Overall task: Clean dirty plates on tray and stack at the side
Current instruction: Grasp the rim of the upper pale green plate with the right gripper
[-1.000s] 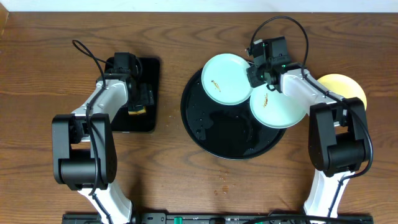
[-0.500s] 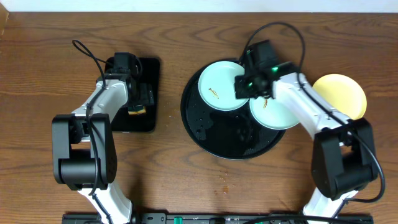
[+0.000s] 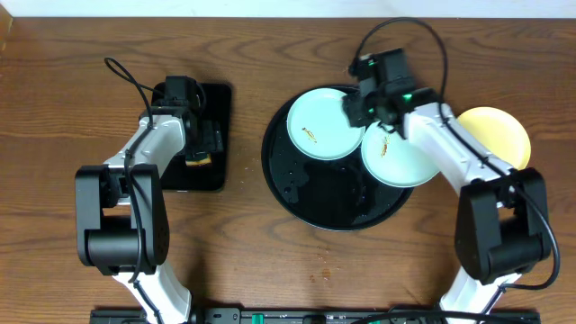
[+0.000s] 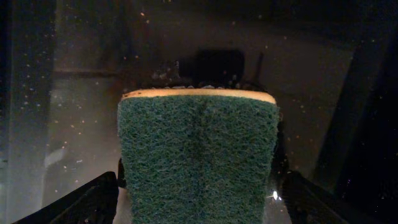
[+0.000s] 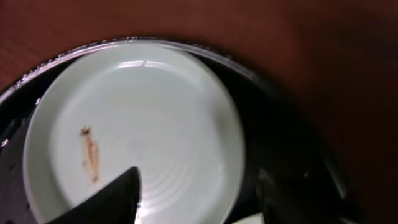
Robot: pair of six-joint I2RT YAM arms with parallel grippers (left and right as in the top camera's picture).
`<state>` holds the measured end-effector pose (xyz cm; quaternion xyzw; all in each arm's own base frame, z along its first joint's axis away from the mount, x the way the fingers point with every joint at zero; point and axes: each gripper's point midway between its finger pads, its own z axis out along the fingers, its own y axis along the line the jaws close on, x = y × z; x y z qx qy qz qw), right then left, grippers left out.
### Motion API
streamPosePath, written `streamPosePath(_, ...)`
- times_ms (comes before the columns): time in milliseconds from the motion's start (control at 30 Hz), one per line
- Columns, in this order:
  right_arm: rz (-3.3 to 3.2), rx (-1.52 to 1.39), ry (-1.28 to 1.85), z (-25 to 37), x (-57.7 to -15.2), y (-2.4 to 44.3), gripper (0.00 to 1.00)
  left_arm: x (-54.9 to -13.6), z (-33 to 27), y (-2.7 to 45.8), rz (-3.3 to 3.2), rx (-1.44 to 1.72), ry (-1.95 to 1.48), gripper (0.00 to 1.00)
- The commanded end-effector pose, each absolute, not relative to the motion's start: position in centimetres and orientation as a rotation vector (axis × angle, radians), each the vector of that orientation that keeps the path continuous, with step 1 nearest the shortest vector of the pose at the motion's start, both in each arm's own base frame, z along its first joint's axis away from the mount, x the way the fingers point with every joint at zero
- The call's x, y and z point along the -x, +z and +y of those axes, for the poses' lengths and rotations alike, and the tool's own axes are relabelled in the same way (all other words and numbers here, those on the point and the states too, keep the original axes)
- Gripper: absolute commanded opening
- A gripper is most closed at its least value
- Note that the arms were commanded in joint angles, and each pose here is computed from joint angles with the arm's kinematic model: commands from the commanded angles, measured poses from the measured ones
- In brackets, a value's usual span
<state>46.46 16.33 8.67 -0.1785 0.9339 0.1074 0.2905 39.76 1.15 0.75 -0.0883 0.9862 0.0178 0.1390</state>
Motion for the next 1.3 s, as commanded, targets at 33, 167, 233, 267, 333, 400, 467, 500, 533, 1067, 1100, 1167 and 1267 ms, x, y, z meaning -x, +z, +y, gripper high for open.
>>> streamPosePath(33, 2.470, 0.619, 0.322, 16.9, -46.9, 6.3, 0.52, -39.7, 1.4, 0.9, 2.850, 0.242, 0.066, 0.84)
streamPosePath(167, 2.478, 0.589, 0.278, 15.9, -48.2, 4.1, 0.50, -39.7, 1.4, 0.9, 2.850, 0.242, 0.067, 0.84)
streamPosePath(233, 2.474, 0.587, 0.277, 15.9, -48.6, 3.2, 0.48, -39.7, 1.4, 0.9, 2.850, 0.241, 0.066, 0.84)
streamPosePath(267, 2.472, 0.587, 0.277, 16.0, -48.8, 2.8, 0.47, -39.7, 1.4, 0.9, 2.850, 0.242, 0.066, 0.84)
streamPosePath(333, 2.471, 0.585, 0.273, 16.0, -49.0, 2.3, 0.42, -39.7, 1.4, 0.9, 2.850, 0.241, 0.066, 0.84)
streamPosePath(400, 2.477, 0.583, 0.267, 15.8, -49.0, 2.0, 0.39, -39.7, 1.4, 0.9, 2.850, 0.242, 0.066, 0.84)
streamPosePath(467, 2.485, 0.576, 0.260, 15.7, -49.0, 1.8, 0.33, -39.7, 1.4, 0.9, 2.850, 0.241, 0.066, 0.84)
streamPosePath(500, 2.491, 0.574, 0.261, 15.7, -48.9, 1.7, 0.32, -39.7, 1.4, 0.9, 2.850, 0.241, 0.066, 0.85)
streamPosePath(533, 2.504, 0.557, 0.267, 15.7, -48.7, 1.6, 0.31, -39.7, 1.4, 0.9, 2.850, 0.242, 0.066, 0.84)
streamPosePath(1067, 2.779, 0.421, 0.343, 18.3, -42.2, 0.4, 0.06, -39.7, 1.4, 0.9, 2.850, 0.242, 0.066, 0.84)
streamPosePath(1100, 2.792, 0.433, 0.342, 18.5, -41.7, 0.5, 0.06, -39.7, 1.4, 0.9, 2.850, 0.241, 0.066, 0.85)
streamPosePath(1167, 2.827, 0.460, 0.338, 18.9, -40.4, 0.6, 0.06, -39.7, 1.4, 0.9, 2.850, 0.241, 0.066, 0.84)
streamPosePath(1267, 2.900, 0.497, 0.326, 19.2, -38.2, 0.4, 0.06, -39.7, 1.4, 0.9, 2.850, 0.242, 0.066, 0.85)
